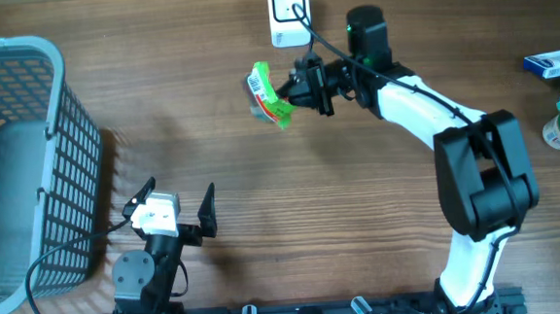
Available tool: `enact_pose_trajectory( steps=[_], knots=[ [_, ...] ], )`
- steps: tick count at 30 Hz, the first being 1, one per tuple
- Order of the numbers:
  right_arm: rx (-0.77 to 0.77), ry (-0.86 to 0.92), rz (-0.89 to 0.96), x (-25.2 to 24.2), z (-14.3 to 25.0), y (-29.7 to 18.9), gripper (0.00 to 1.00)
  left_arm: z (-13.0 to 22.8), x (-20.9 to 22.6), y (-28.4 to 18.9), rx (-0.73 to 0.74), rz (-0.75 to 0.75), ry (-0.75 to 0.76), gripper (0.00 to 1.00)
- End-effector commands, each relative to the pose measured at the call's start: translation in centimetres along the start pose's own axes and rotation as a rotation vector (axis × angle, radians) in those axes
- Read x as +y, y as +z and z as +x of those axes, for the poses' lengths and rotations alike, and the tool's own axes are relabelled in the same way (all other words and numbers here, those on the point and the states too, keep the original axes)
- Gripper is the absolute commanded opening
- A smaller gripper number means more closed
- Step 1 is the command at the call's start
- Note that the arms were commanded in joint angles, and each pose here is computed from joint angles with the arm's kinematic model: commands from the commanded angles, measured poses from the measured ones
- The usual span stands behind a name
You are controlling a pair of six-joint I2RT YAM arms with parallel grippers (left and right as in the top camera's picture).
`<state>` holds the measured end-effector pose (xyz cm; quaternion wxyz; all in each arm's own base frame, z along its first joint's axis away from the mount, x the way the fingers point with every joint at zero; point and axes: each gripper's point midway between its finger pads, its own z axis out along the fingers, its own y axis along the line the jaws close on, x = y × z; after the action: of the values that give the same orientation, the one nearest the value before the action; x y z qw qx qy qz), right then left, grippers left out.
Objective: Scan the item barcode
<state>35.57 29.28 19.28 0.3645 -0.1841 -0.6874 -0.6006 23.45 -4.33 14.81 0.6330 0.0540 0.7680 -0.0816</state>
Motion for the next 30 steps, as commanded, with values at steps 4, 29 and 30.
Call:
enact_pose_trajectory(
  steps=[4,29,30],
  knots=[
    [0.073,0.074,0.043,-2.3,-1.0,1.6,0.04,0.1,-0.1,0.0,0.001,0.003,-0.008,1.0],
    [-0.95,-0.767,0.041,8.8,4.8,-2.9,0.05,0.1,-0.1,0.0,0.001,0.003,-0.009,1.0],
    [-1.067,-0.756,0.154,7.2,3.5,-4.8,0.05,0.1,-0.1,0.0,0.001,0.003,-0.008,1.0]
  ],
)
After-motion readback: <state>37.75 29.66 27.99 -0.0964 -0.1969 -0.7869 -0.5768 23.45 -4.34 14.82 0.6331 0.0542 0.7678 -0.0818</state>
